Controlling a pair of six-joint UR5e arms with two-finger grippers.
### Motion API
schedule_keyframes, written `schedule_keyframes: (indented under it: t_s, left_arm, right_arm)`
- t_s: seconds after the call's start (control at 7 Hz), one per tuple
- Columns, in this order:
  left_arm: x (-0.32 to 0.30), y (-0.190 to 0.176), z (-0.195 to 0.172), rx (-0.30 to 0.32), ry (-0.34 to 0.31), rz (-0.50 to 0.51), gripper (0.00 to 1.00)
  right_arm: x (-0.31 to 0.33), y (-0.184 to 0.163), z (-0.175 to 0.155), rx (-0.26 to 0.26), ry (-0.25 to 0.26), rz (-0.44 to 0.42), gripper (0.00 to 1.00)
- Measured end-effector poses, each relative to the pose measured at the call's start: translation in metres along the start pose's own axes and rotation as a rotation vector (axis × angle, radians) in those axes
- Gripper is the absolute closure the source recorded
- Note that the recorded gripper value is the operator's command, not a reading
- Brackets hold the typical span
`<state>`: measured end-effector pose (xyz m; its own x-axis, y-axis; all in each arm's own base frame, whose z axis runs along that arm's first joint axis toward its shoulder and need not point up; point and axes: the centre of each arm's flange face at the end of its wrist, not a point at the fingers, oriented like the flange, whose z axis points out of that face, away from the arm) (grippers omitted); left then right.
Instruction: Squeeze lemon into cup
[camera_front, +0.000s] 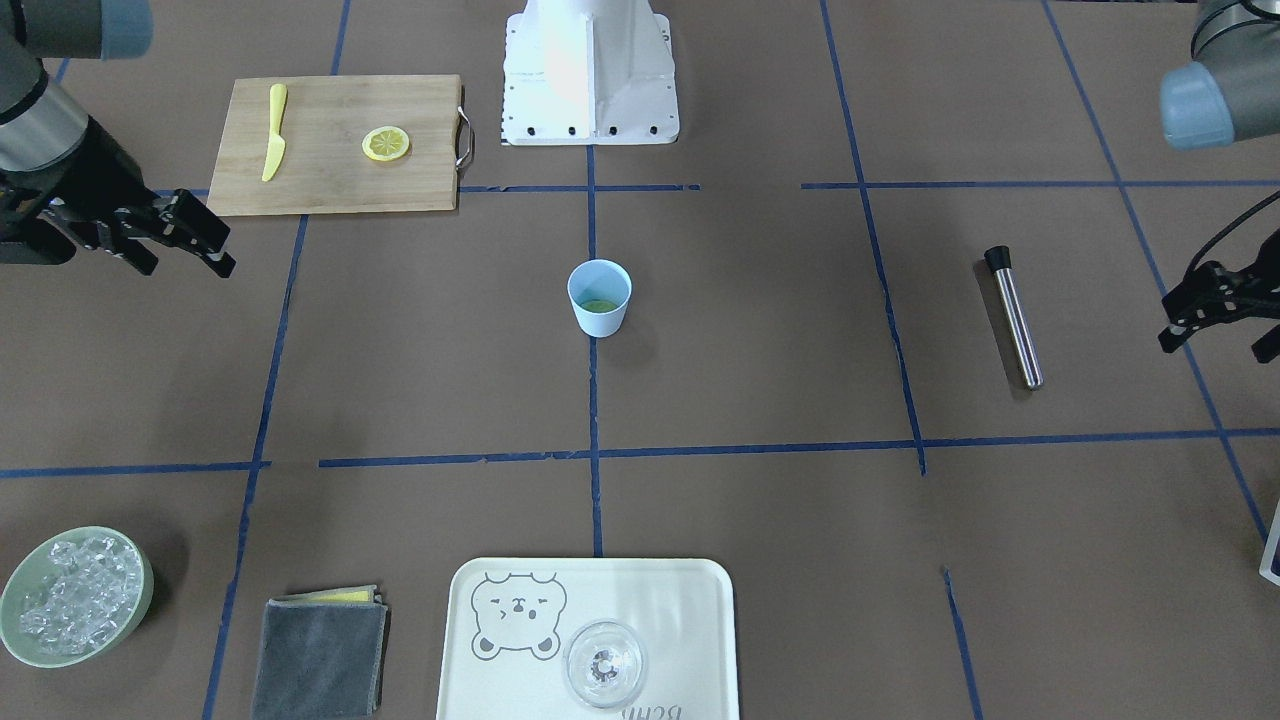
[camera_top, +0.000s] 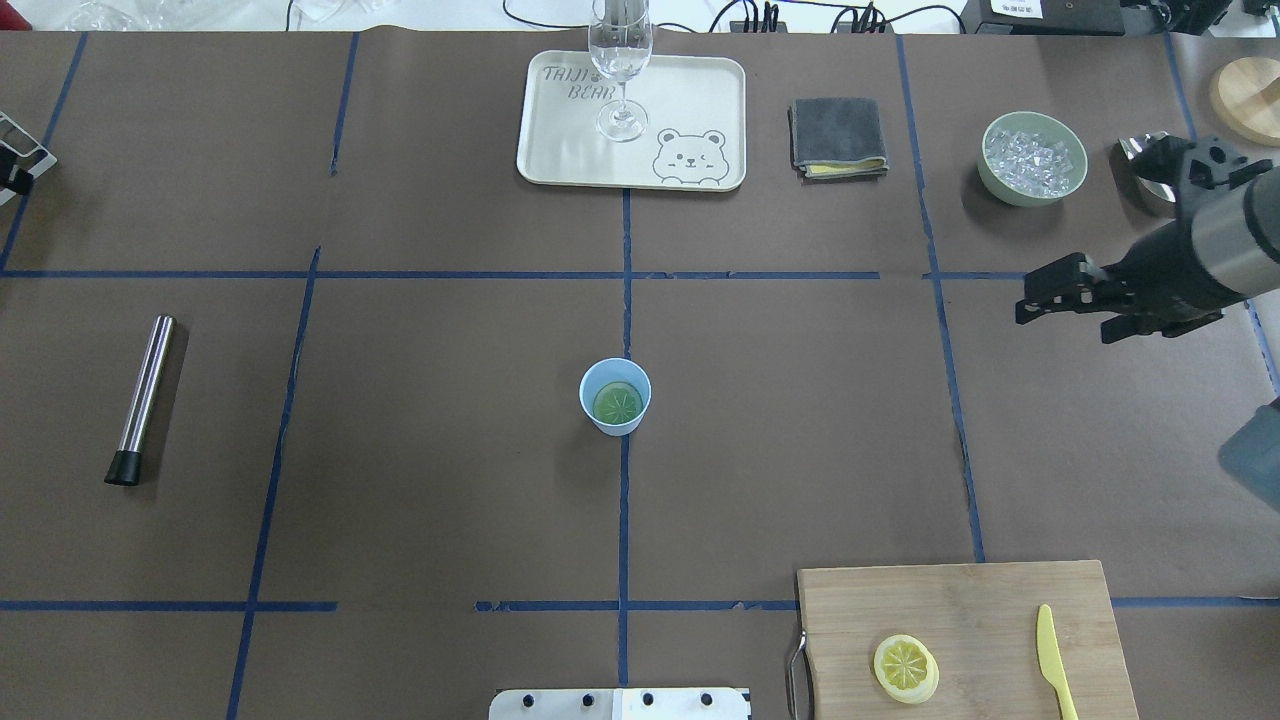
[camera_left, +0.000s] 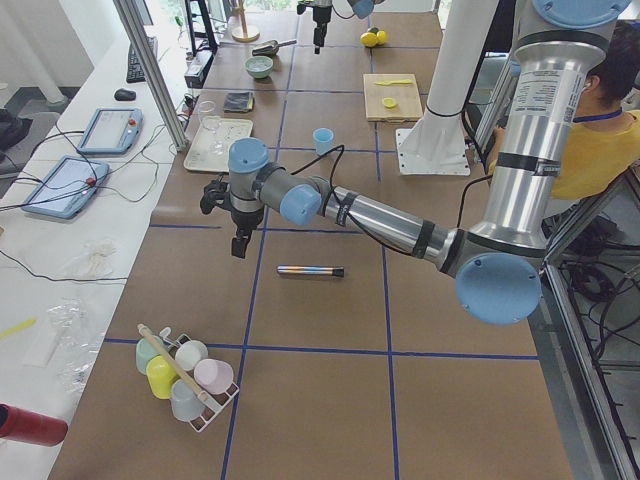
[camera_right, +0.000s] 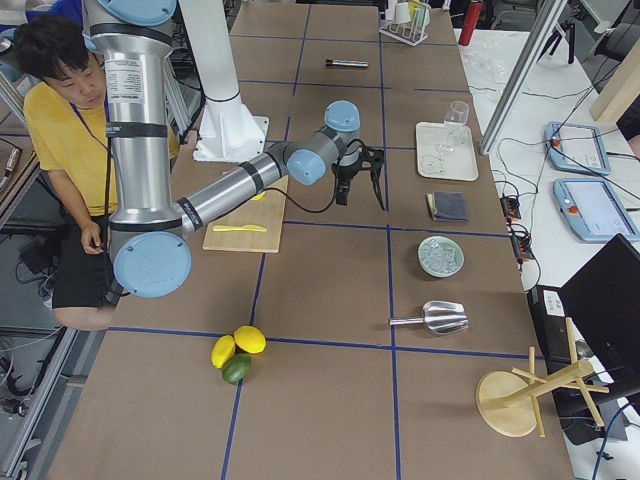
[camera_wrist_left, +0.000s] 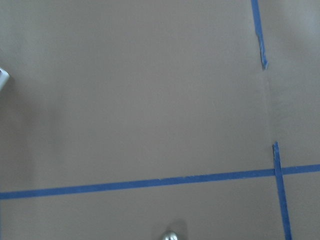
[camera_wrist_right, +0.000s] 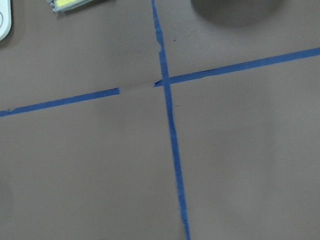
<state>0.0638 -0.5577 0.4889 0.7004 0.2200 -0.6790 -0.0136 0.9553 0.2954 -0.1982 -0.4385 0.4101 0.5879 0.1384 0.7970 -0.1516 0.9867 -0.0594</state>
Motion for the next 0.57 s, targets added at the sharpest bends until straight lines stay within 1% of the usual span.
schedule_keyframes:
  t_s: [0.29, 0.43, 0.57]
  left_arm:
    - [-0.069, 0.041, -0.009, -0.019, 0.0, 0.086, 0.0]
    - [-0.091, 0.059, -0.008, -0.035, -0.004, 0.107, 0.0]
    - [-0.106, 0.071, -0.005, -0.051, -0.008, 0.104, 0.0]
  right_arm:
    - [0.083, -0.016, -0.004, -0.027, 0.047, -0.105, 0.0]
    - [0.124, -0.026, -0.005, -0.036, 0.081, -0.159, 0.0]
    - [0.165, -0.038, -0.009, -0.05, 0.116, -0.21, 0.0]
